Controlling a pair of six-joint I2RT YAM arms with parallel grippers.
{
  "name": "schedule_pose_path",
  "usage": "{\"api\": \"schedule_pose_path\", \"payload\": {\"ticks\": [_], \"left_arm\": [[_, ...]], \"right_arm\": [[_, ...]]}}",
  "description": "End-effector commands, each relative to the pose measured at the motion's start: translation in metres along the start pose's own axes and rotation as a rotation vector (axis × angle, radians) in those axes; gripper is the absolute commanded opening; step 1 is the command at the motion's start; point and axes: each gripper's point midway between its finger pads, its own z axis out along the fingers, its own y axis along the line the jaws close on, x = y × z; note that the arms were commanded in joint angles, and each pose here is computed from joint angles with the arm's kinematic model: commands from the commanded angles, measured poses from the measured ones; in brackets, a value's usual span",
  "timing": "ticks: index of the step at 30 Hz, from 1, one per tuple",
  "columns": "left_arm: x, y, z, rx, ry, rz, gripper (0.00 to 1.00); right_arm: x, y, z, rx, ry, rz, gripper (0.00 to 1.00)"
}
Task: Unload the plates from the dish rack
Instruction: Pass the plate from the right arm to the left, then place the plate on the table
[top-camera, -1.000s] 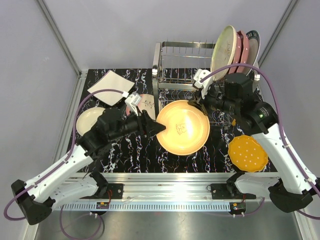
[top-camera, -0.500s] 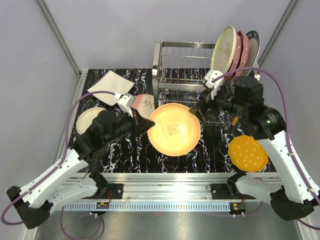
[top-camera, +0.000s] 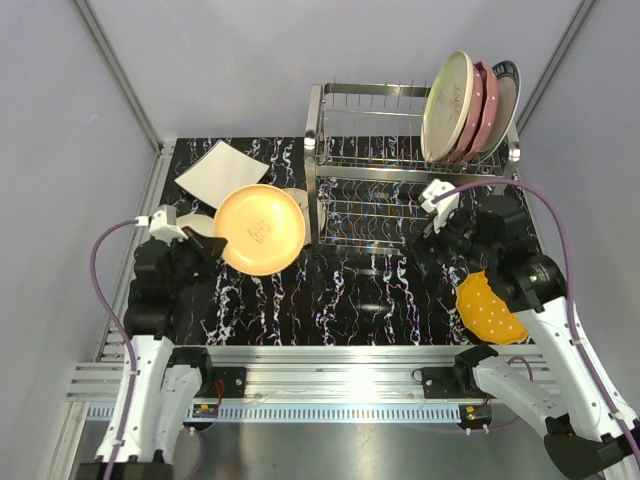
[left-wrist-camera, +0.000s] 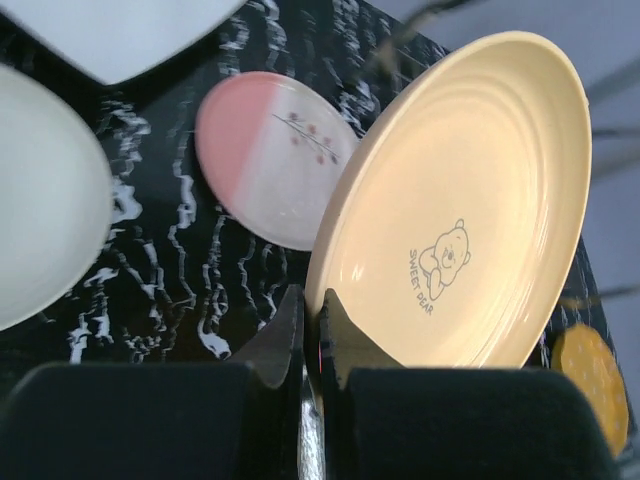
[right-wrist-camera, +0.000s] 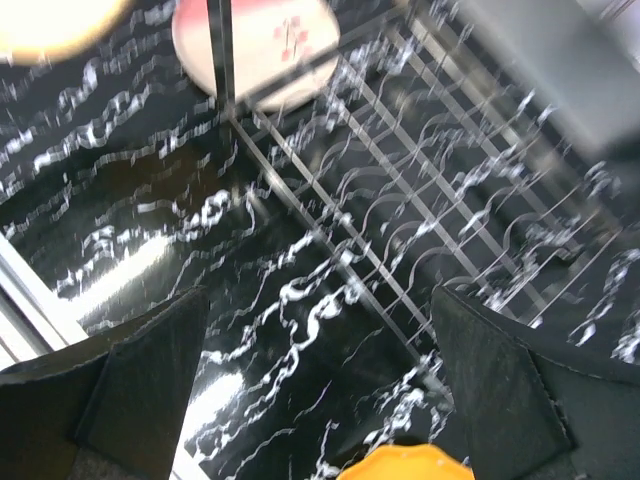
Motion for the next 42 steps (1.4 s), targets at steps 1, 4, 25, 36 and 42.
{"api": "schedule_pose_path", "payload": {"ticks": [1, 4, 25, 36, 42], "left_arm": [[-0.029, 0.017, 0.010, 0.034, -0.119, -0.132, 0.00], [-0.039, 0.061, 0.022, -0.026, -0.212, -0.283, 0.00], [-0.024, 0.245, 0.027, -0.625, -0.462, -0.715, 0.20], [-0.034, 0.244, 0.021, -0.650, -0.468, -0.687, 0.54], [-0.047, 0.235, 0.005, -0.689, -0.476, -0.632, 0.79]], "right_arm": [[0.017, -0.003, 0.011, 0.014, 0.009, -0.008, 1.00], [0.035, 0.004, 0.020, -0.014, 0.025, 0.011, 1.00], [0.072, 0.017, 0.031, -0.071, 0.071, 0.062, 1.00], [0.072, 0.014, 0.029, -0.066, 0.065, 0.067, 1.00], [0.071, 0.014, 0.028, -0.066, 0.064, 0.069, 1.00]]}}
